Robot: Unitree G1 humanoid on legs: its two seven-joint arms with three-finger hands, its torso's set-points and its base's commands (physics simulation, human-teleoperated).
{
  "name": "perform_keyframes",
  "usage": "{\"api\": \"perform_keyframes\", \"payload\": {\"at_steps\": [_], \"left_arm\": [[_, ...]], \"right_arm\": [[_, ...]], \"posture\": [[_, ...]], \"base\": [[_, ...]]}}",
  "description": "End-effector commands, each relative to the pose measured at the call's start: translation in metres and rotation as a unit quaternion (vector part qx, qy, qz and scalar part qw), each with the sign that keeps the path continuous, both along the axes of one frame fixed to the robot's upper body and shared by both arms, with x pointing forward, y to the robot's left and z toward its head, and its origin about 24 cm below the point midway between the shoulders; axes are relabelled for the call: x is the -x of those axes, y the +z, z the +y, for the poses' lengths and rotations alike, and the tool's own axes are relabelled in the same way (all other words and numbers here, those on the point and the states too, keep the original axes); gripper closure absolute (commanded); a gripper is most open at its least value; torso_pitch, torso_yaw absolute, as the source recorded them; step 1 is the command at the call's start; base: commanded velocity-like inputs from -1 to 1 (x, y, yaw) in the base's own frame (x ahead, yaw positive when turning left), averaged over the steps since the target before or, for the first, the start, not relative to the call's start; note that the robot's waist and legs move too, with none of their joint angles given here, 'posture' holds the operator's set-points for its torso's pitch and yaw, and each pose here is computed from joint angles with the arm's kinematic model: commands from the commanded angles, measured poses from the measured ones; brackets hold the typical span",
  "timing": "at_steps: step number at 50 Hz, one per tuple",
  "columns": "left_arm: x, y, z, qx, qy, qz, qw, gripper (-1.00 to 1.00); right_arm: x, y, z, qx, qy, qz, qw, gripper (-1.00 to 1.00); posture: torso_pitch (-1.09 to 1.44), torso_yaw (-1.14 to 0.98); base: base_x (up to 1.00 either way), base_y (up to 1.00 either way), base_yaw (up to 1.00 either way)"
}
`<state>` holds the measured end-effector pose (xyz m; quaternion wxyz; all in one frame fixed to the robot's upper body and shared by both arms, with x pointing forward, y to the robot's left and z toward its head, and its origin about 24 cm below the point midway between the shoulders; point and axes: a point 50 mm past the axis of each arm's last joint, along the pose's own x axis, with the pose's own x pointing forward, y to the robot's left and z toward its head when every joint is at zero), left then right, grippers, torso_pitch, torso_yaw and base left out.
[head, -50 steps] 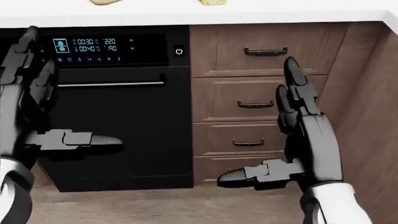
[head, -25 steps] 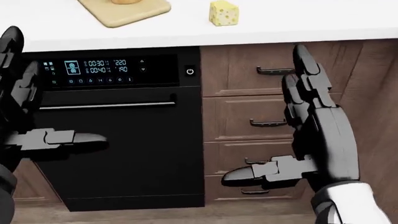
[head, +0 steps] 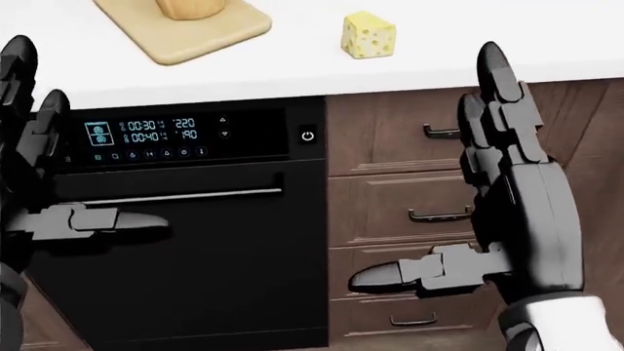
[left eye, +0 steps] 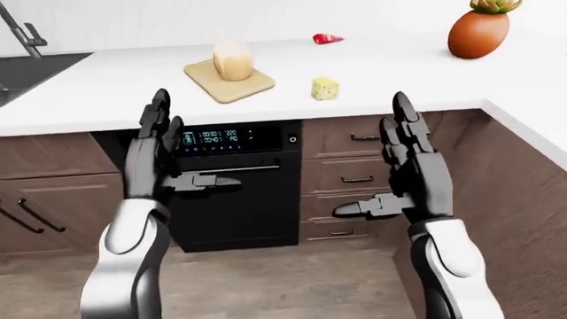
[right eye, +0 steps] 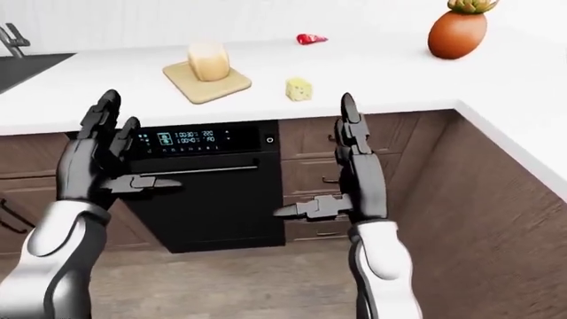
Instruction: Pick up the wedge of cheese and place it on the slice of bread to prepare a simple cheese on bread dish.
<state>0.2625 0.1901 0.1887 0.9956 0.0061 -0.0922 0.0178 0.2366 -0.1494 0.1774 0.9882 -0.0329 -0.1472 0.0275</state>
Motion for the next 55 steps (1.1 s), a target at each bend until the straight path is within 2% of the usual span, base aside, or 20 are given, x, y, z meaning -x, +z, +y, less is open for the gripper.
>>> {"api": "perform_keyframes", "payload": {"at_steps": [1,26,41,55], "left_arm": [[0.002,0.012,-0.001,-0.004,-0.001,-0.031,0.9995,-1.0],[0.004,0.015,-0.002,-0.008,-0.004,-0.034,0.9994,-1.0],[0.002,0.014,-0.008,-0.009,-0.014,-0.032,0.9994,-1.0],[0.003,0.023,-0.007,-0.01,-0.011,-0.039,0.9991,-1.0]], "right_arm": [[0.004,0.013,-0.001,0.003,-0.001,-0.037,0.9993,-1.0],[0.01,0.017,-0.003,-0.019,-0.011,-0.054,0.9983,-1.0],[0.014,0.021,-0.008,-0.033,-0.011,-0.059,0.9976,-1.0],[0.022,0.028,-0.009,-0.02,-0.019,-0.069,0.9972,-1.0]], "posture": [[0.0,0.0],[0.0,0.0],[0.0,0.0],[0.0,0.0]], "base": [[0.0,0.26,0.0],[0.0,0.37,0.0],[0.12,0.04,0.0],[0.33,0.03,0.0]]}}
